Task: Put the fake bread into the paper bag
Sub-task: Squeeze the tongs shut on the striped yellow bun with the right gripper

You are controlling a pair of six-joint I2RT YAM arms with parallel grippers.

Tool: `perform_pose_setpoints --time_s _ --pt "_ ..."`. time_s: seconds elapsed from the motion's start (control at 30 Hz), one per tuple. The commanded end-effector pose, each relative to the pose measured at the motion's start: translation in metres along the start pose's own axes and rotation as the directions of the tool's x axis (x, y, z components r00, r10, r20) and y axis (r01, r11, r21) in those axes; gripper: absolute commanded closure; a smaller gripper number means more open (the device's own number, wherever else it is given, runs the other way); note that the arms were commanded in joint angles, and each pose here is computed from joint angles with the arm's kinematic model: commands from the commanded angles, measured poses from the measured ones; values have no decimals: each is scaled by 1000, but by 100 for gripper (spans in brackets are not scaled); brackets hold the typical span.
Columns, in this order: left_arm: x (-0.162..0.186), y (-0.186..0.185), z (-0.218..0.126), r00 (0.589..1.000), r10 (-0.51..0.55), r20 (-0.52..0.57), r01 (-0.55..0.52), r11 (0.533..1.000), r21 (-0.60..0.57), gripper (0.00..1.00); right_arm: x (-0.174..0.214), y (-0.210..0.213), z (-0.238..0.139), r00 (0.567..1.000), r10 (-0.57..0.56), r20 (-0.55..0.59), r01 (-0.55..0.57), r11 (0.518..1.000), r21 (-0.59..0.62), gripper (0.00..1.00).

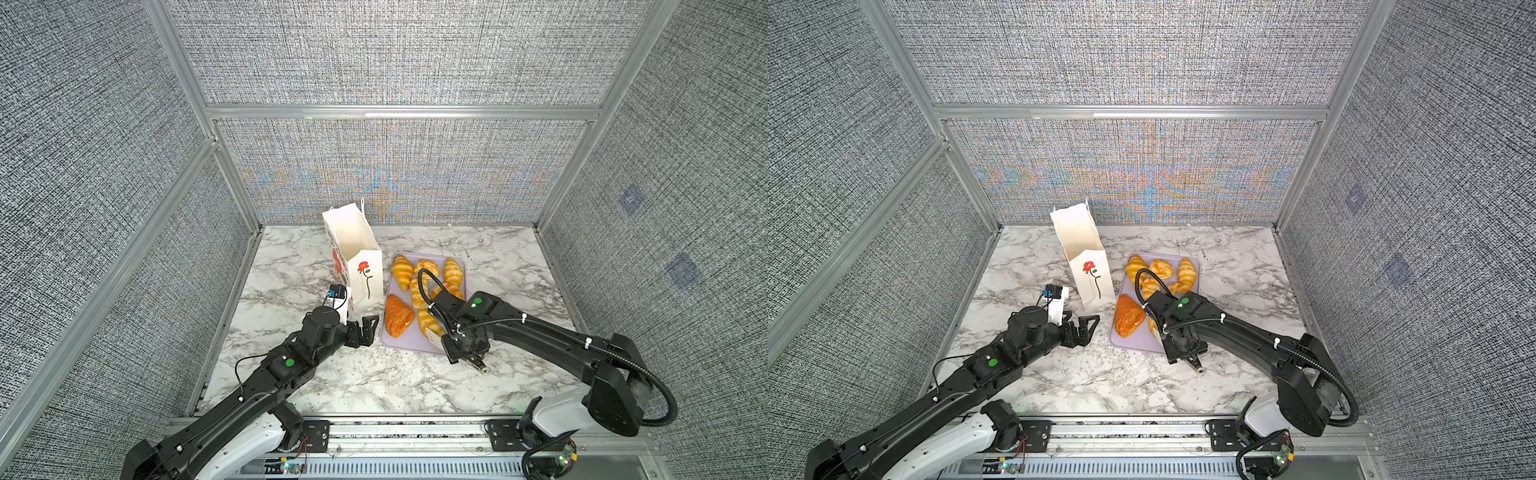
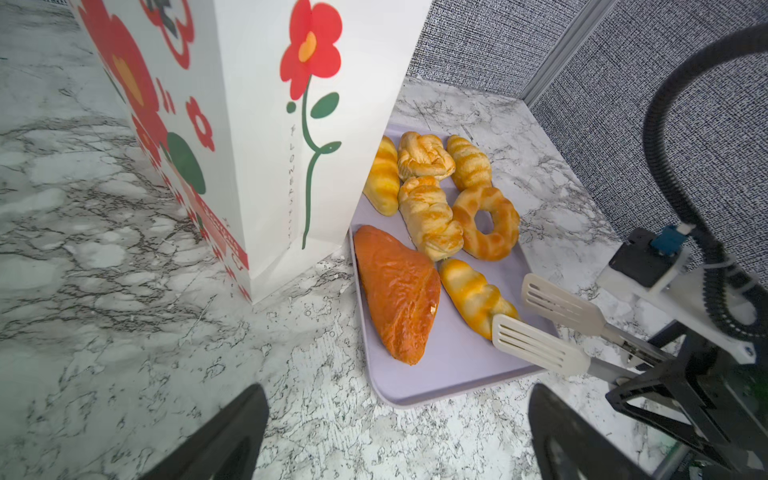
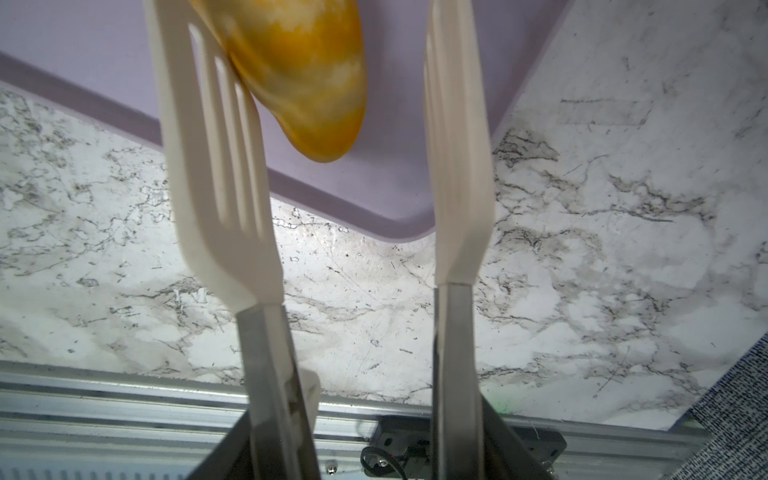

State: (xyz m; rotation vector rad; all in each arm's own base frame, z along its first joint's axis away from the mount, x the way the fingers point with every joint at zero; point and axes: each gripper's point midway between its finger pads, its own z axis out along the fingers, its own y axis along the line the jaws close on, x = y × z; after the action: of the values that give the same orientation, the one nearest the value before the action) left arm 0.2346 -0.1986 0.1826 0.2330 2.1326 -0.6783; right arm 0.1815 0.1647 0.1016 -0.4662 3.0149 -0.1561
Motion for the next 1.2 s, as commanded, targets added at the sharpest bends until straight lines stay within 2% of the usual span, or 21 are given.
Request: perform_pose_setpoints --time_s 0.0,0.37,1.17 --pt "-9 -4 0 1000 1 28 -1 1000 7 1 -1 -4 -1 1000 -2 10 2 1000 16 41" --pt "-6 -5 0 1000 4 22 -4 1000 6 1 -7 9 2 999 -14 31 15 999 -34 40" --pt "-5 -7 0 1000 11 22 -11 1000 2 1 -13 9 14 997 -67 -25 68 997 34 43"
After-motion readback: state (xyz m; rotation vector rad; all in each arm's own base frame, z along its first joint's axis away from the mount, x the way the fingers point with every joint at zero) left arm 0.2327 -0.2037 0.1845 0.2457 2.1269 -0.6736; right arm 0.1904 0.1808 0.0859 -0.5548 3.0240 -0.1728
